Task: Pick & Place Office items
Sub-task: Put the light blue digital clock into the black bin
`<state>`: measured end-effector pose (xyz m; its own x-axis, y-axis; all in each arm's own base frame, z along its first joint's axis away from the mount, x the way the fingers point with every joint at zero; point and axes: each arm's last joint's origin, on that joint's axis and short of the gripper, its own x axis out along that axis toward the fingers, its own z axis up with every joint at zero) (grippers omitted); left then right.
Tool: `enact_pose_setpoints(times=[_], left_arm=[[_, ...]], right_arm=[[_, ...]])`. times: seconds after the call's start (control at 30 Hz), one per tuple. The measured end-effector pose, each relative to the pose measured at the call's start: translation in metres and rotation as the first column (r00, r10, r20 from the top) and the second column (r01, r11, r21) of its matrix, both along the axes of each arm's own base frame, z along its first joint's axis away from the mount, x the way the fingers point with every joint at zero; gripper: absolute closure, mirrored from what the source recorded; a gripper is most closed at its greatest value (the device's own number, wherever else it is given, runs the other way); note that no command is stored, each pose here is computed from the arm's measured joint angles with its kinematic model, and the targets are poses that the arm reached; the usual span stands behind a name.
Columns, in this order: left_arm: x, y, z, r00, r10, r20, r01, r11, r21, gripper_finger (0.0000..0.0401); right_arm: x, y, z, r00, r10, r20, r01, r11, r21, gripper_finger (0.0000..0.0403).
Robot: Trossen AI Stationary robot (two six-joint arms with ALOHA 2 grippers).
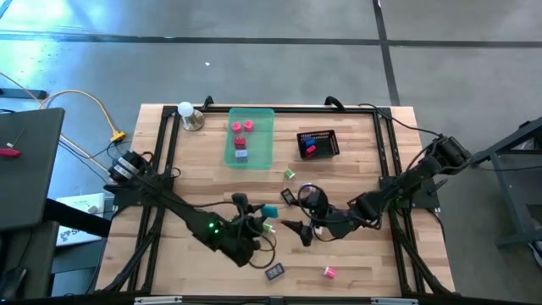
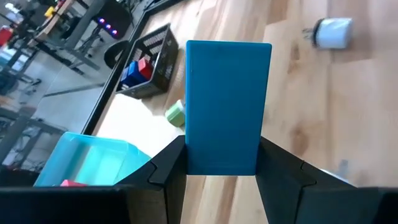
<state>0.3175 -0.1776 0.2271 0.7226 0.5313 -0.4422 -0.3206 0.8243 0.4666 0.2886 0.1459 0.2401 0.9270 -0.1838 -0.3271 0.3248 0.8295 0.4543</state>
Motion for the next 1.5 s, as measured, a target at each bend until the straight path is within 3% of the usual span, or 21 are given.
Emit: enact_pose_setpoints(times=[0.37, 0.97, 1.5], left_arm=[[0.012, 0.006, -0.001, 1.0, -0.014, 0.02, 0.015, 0.999, -0.042, 0.0257], [0.015, 0.009, -0.001, 1.0, -0.026, 0.006, 0.026, 0.998, -0.05, 0.0257], [0.015, 0.011, -0.001, 1.0, -0.027, 0.0, 0.027, 0.998, -0.054, 0.0257]], right_arm=[[0.02, -0.02, -0.022, 0.997, -0.014, -0.077, 0.017, 0.999, 0.041, 0.0042], [0.032, -0.032, -0.028, 0.997, 0.016, -0.078, -0.012, 0.998, 0.055, 0.0047], [0.032, -0.031, -0.028, 0.997, 0.024, -0.078, -0.02, 0.998, 0.052, 0.0178]])
